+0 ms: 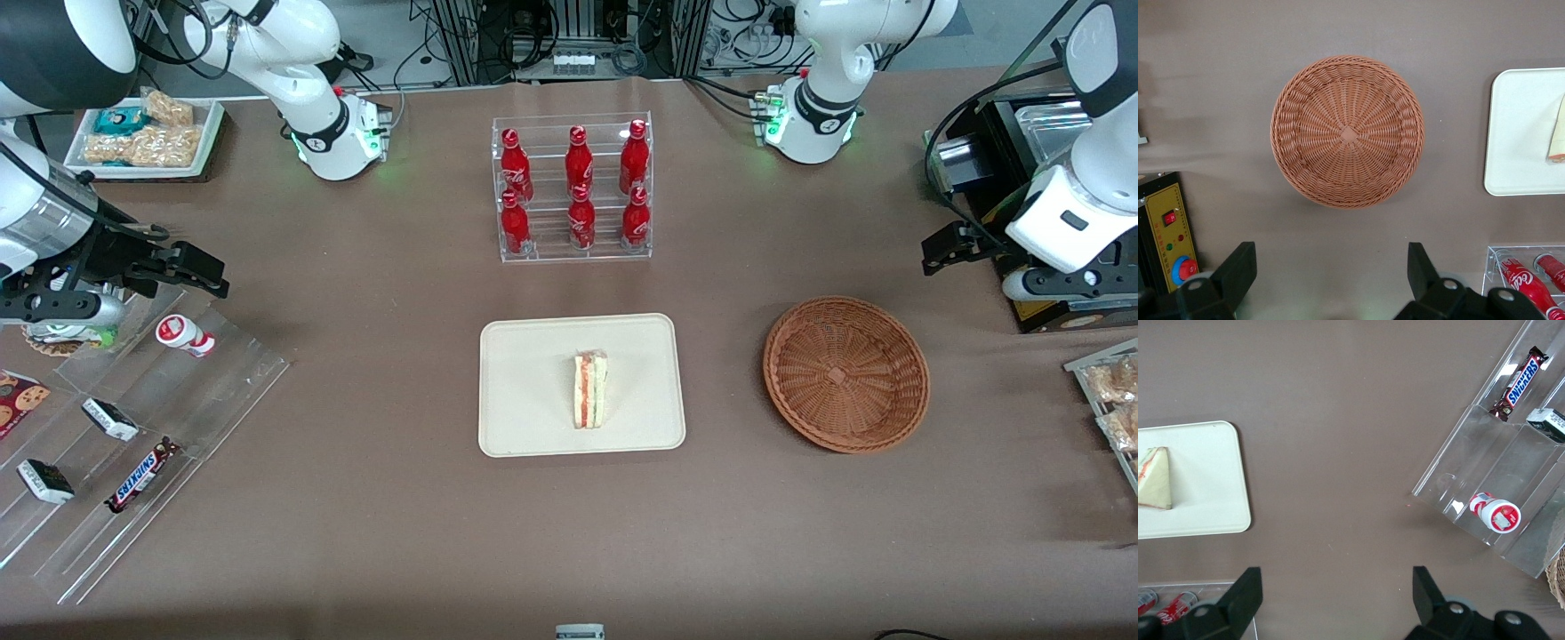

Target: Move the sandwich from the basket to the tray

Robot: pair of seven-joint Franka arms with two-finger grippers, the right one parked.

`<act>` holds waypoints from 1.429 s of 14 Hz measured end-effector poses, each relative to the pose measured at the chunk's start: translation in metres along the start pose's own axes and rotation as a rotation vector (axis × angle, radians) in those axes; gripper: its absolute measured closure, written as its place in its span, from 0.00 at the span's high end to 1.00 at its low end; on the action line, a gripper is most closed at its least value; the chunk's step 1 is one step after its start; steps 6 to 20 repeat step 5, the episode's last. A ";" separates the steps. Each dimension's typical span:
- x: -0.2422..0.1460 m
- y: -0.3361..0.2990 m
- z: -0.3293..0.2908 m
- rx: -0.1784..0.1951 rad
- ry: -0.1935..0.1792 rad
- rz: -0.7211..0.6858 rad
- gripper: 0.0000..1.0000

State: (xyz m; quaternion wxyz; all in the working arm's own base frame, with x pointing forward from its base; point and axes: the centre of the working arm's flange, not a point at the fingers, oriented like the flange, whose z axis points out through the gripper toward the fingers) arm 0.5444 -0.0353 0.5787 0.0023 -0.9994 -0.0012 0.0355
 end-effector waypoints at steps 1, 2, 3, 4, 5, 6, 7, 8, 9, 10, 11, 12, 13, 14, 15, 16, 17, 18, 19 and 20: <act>0.000 -0.003 0.000 0.000 0.000 -0.005 1.00; 0.000 -0.008 0.000 -0.001 0.000 -0.017 1.00; 0.001 -0.017 -0.001 -0.002 0.001 -0.032 1.00; 0.001 -0.025 -0.001 -0.003 0.002 -0.047 1.00; 0.000 -0.031 -0.002 -0.004 0.003 -0.058 1.00; 0.000 -0.031 -0.002 -0.004 0.003 -0.058 1.00; 0.000 -0.031 -0.002 -0.004 0.003 -0.058 1.00; 0.000 -0.031 -0.002 -0.004 0.003 -0.058 1.00; 0.000 -0.031 -0.002 -0.004 0.003 -0.058 1.00; 0.000 -0.031 -0.002 -0.004 0.003 -0.058 1.00; 0.000 -0.031 -0.002 -0.004 0.003 -0.058 1.00; 0.000 -0.031 -0.002 -0.004 0.003 -0.058 1.00; 0.000 -0.031 -0.002 -0.004 0.003 -0.058 1.00; 0.000 -0.031 -0.002 -0.004 0.003 -0.058 1.00; 0.000 -0.031 -0.002 -0.004 0.003 -0.058 1.00; 0.000 -0.031 -0.002 -0.004 0.003 -0.058 1.00; 0.000 -0.031 -0.002 -0.004 0.003 -0.058 1.00; 0.000 -0.031 -0.002 -0.004 0.003 -0.058 1.00; 0.000 -0.031 -0.002 -0.004 0.003 -0.058 1.00; 0.000 -0.031 -0.002 -0.004 0.003 -0.058 1.00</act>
